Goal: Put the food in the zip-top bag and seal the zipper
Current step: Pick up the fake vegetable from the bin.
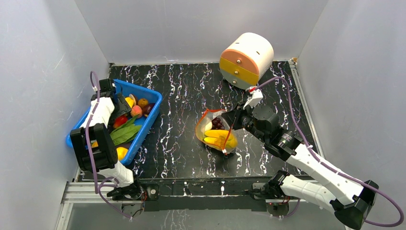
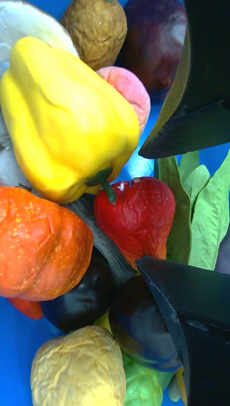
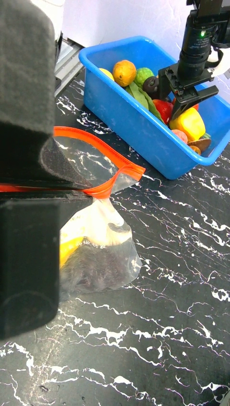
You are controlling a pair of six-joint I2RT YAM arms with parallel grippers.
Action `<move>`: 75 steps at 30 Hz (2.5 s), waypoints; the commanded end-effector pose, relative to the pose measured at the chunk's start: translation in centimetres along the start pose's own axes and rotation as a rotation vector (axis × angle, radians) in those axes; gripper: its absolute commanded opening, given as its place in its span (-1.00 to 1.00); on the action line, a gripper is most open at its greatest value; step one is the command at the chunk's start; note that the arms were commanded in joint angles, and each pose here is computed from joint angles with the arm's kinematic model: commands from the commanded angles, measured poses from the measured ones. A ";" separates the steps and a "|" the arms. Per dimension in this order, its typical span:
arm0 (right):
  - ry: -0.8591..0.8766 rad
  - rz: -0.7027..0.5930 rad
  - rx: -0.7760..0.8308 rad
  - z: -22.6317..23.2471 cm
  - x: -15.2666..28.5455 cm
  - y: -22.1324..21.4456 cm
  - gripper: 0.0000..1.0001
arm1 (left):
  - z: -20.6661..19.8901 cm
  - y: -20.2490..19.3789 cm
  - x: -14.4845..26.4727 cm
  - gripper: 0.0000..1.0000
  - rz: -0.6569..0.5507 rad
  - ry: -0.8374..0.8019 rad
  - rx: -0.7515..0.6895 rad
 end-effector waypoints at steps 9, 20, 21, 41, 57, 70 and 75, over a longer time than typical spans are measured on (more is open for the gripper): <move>0.030 -0.145 -0.012 1.0 0.9 4.5 -1.00 | 2.3 -2.1 -0.2 0.47 0.042 0.080 -0.009; 0.034 -0.152 -0.009 1.1 1.1 5.1 -1.00 | 2.1 -2.3 0.1 0.07 0.044 0.055 -0.005; 0.035 -0.154 -0.012 1.1 1.2 5.1 -1.00 | 2.1 -2.2 0.3 0.06 0.040 0.047 -0.002; 0.040 -0.129 -0.079 1.3 0.4 4.0 -1.00 | -0.8 0.6 9.5 -0.26 -0.043 -0.232 0.018; 0.012 -0.179 -0.271 1.3 0.2 5.1 -1.00 | -6.1 -4.4 16.4 -0.36 0.207 -0.783 0.011; 0.050 -0.227 -0.393 2.4 0.3 7.4 -1.00 | -8.0 -7.7 22.3 -0.41 0.243 -1.012 -0.064; 0.035 -0.218 -0.405 2.2 -0.2 7.1 -1.00 | -9.2 -9.8 23.6 -0.41 0.274 -1.053 -0.106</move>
Point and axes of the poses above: each gripper's point midway between its finger pads, its own x axis back along the fingers, its own z axis along the line the jaws close on, y = z × x, the point moved 3 cm from there along x, back along the fingers, and after that the axes turned 14 degrees about x, right-handed, at the moved point
